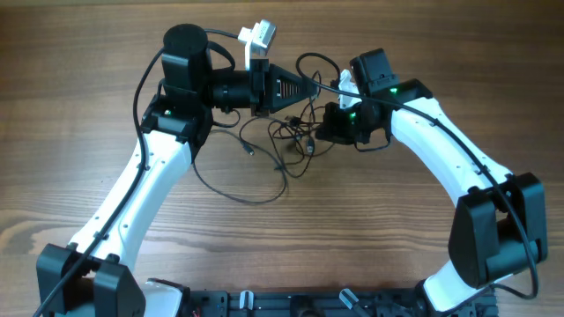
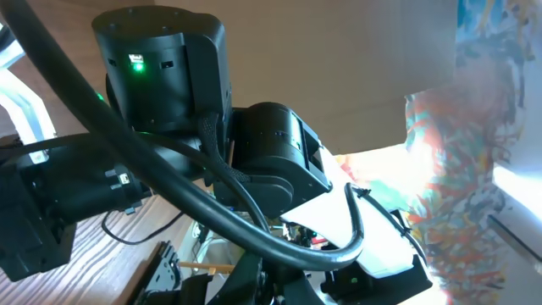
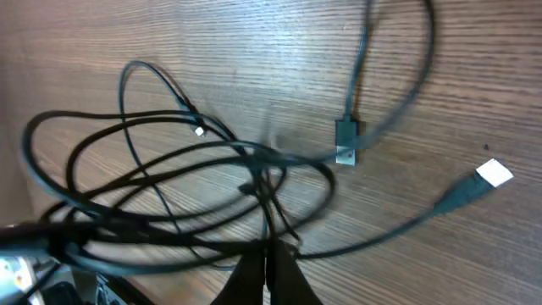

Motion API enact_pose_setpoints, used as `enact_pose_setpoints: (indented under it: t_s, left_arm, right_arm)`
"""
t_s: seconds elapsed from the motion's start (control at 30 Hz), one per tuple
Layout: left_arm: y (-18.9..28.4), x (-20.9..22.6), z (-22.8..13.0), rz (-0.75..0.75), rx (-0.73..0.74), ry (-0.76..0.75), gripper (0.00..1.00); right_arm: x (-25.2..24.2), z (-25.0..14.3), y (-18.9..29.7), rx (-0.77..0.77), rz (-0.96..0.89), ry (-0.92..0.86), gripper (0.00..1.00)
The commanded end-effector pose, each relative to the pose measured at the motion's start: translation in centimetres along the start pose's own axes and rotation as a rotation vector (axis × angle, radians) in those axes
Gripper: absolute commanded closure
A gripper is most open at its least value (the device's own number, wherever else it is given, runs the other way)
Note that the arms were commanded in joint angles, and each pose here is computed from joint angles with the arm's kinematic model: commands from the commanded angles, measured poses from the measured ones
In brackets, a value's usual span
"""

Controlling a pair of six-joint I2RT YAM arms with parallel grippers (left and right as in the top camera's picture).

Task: Untangle cables

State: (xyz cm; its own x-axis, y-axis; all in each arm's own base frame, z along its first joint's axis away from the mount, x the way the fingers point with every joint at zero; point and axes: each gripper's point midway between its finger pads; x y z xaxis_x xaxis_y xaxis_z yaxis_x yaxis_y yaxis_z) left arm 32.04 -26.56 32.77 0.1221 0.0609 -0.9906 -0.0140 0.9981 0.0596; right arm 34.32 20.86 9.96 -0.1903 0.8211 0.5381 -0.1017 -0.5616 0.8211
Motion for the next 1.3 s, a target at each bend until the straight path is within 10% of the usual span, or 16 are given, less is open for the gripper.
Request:
enact_pose_setpoints:
  t_s: [0.0,0.2,0.33,0.43,0.93,1.27]
  left_arm:
    - [0.9,-0.2,0.2,0.001,-0.007,0.017,0.96]
    - [2.5,1.9,1.1,0.051,-0.063,0.174,0.96]
    - [2.3,1.9,1.0,0.051,-0.059,0.186,0.96]
    - [2.3,1.9,1.0,0.052,-0.064,0.2,0.96]
    - [2.3,1.9,1.0,0.051,-0.064,0.223,0.96]
    - [2.3,1.9,1.0,0.051,-0.063,0.223,0.96]
  right_arm:
    - [1.2,0.8,1.7,-0.048,0.035,0.025,0.96]
    - [1.2,3.7,8.2,-0.26,0.041,0.064,0.96]
    - [1.0,4.4,9.6,-0.313,0.01,0.258,0.38]
    - [0.7,3.8,8.6,-0.272,-0.016,0.424,0.19]
    - [0.3,0.9,2.3,-0.102,0.1,0.683,0.18]
    - [-0.7,0.8,-0.4,-0.065,0.138,0.659,0.34]
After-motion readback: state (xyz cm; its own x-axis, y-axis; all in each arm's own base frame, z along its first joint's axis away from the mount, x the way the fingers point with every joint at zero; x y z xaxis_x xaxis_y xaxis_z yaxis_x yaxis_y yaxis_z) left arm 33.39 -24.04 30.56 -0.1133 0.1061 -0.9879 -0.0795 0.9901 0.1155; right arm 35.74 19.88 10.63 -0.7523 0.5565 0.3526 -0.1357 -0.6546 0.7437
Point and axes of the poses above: each gripper's point midway between its finger pads, its own y axis back along the fingers, its own x axis along the line the jaws close on, z = x × y, and after that the axes turned 8 degrees about y, right-handed
